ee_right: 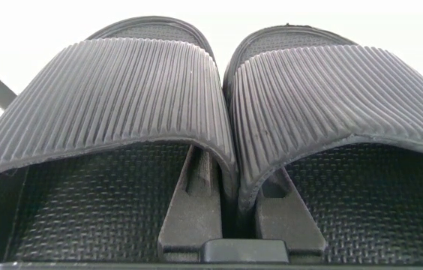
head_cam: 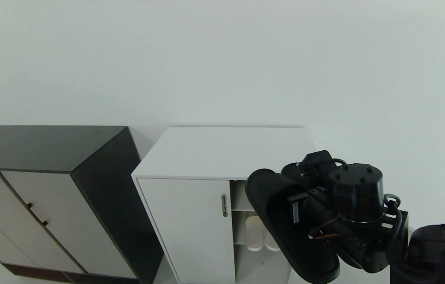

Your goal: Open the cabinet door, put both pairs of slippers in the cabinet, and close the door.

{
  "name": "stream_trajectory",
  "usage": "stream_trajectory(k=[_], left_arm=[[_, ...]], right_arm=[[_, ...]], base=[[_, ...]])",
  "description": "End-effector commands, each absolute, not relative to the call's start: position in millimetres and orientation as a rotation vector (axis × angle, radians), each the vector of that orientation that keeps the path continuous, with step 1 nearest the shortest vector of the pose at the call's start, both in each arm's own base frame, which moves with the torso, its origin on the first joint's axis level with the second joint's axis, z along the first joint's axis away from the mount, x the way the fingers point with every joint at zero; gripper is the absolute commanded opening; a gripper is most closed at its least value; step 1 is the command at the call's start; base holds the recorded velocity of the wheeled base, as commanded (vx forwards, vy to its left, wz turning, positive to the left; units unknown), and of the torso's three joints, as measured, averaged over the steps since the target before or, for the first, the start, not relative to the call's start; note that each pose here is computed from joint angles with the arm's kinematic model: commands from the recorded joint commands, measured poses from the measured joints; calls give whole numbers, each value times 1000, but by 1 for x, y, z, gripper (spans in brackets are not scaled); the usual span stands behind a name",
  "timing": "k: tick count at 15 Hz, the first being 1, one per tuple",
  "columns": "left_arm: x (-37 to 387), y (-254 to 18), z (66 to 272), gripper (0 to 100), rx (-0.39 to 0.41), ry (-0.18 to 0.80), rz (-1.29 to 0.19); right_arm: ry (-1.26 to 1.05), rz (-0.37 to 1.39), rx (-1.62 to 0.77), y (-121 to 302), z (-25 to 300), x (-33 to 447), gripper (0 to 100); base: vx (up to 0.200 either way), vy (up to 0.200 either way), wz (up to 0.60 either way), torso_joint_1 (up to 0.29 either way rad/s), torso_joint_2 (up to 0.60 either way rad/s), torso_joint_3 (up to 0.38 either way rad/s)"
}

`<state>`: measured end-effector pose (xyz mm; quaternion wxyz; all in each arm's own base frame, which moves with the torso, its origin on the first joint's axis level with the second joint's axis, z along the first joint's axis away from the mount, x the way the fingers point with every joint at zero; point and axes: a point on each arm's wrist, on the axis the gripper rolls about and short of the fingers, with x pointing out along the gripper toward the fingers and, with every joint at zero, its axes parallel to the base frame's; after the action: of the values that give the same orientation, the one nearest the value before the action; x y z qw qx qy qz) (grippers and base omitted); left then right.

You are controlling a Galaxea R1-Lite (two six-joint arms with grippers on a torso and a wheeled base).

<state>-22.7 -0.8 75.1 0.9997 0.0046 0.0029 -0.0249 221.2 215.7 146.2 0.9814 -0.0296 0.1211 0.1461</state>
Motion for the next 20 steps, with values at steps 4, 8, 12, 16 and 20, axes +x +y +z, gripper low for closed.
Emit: stream_trajectory(k=[4,8,12,16,20], left_arm=[[-23,-1,75,0,9,6,-49],[-23,-1,75,0,8,6,-49],[-23,-1,75,0,8,6,-46],[-23,-1,75,0,6,6,-45],[-23,-1,75,0,6,4,-44]], right_arm=[[266,285,-97,214,137,222,0],[258,290,-90,214,136,221,0],[251,300,-86,214,136,219,0],[252,299,-87,214,135,219,0],[253,301,-87,214,135,219,0]], base=[[0,0,0,0,0,0],[0,0,0,0,0,0],[0,0,0,-29,66,37],[0,0,0,-196,442,243],[0,0,0,-235,554,318]])
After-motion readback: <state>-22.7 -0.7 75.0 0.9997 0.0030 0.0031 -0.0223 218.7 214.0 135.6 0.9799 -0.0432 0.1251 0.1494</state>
